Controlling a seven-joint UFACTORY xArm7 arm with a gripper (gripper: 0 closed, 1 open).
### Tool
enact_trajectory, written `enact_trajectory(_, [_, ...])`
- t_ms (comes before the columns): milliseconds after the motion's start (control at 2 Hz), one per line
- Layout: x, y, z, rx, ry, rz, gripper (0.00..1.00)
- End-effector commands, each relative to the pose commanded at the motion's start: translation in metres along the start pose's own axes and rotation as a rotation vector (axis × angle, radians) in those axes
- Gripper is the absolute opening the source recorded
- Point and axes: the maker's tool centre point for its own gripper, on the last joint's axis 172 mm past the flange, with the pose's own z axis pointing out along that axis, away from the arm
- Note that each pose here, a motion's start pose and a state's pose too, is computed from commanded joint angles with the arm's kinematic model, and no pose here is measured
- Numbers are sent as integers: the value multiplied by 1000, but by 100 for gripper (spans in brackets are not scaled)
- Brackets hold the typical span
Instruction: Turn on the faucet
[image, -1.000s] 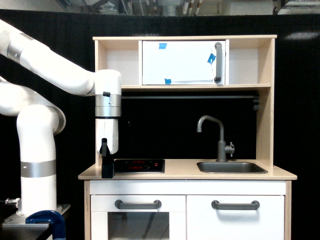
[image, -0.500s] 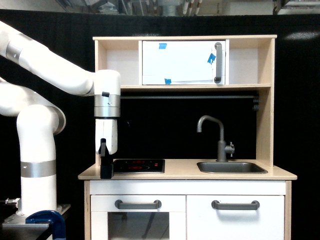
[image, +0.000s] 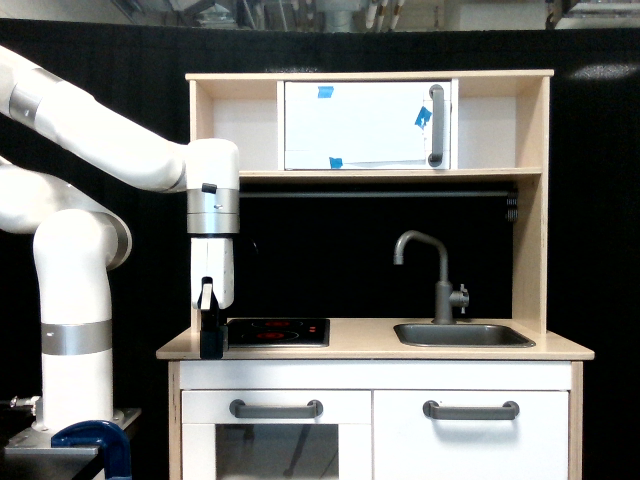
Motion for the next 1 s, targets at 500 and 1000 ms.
enact_trajectory(500, [20,-1,-9,58,101,-341,100])
enact_trajectory(1000, [62,-25,-32,175,269,-656,100])
